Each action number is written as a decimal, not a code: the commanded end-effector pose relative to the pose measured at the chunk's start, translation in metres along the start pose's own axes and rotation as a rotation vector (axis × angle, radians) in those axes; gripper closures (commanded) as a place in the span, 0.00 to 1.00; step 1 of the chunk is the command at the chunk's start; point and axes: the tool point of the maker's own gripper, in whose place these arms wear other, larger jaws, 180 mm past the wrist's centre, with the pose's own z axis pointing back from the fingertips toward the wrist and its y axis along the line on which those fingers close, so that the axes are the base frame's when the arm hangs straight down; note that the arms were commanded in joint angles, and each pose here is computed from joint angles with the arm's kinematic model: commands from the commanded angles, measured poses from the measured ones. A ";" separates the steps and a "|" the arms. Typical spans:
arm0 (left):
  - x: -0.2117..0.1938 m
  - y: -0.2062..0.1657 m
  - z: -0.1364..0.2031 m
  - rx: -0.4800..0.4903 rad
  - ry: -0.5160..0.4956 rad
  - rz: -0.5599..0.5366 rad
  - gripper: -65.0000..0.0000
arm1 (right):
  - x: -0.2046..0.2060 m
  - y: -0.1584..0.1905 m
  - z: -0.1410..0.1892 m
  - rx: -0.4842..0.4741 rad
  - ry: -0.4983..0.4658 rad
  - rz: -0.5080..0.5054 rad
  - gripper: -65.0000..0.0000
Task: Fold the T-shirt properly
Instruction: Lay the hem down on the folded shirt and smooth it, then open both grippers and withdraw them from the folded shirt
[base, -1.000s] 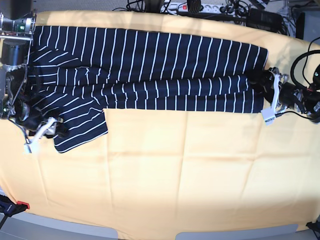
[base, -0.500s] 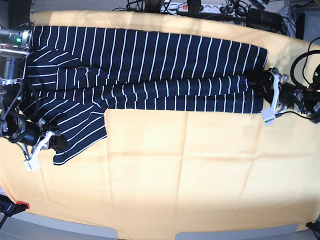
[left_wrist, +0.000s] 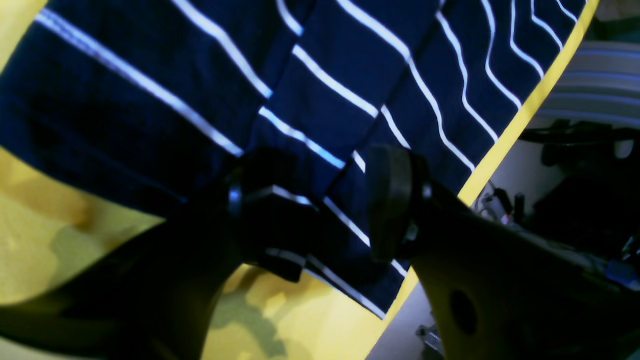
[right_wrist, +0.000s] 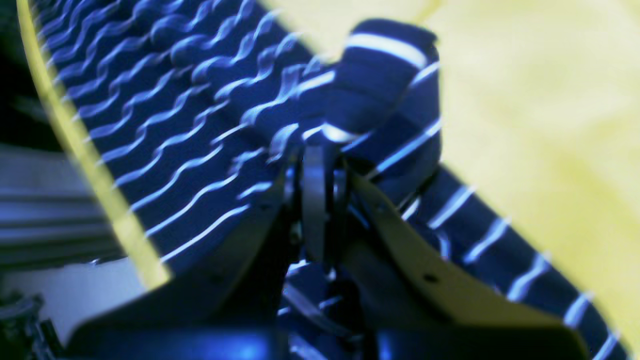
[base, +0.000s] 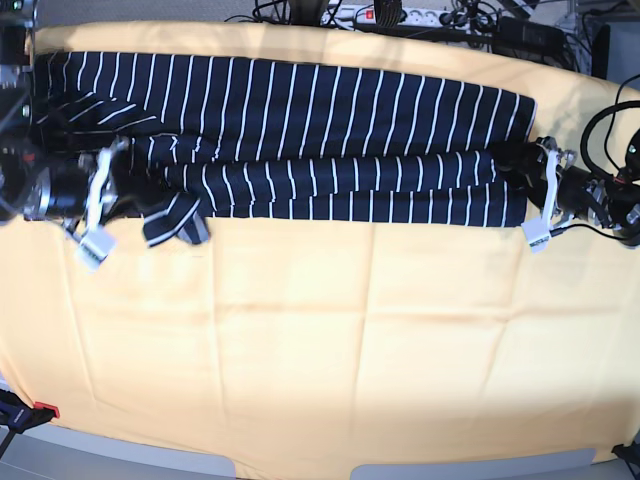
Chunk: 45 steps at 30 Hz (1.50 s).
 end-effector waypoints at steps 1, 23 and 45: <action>-0.002 0.010 0.013 0.051 0.018 -0.009 0.51 | 0.004 0.006 0.008 -0.001 0.001 0.041 1.00; -0.003 0.015 0.023 0.076 0.013 -0.003 0.51 | -0.105 0.033 0.027 -0.097 0.473 0.165 1.00; 0.057 0.044 0.133 0.309 -0.287 -0.036 0.51 | -0.015 0.021 0.079 -0.323 0.199 0.279 0.46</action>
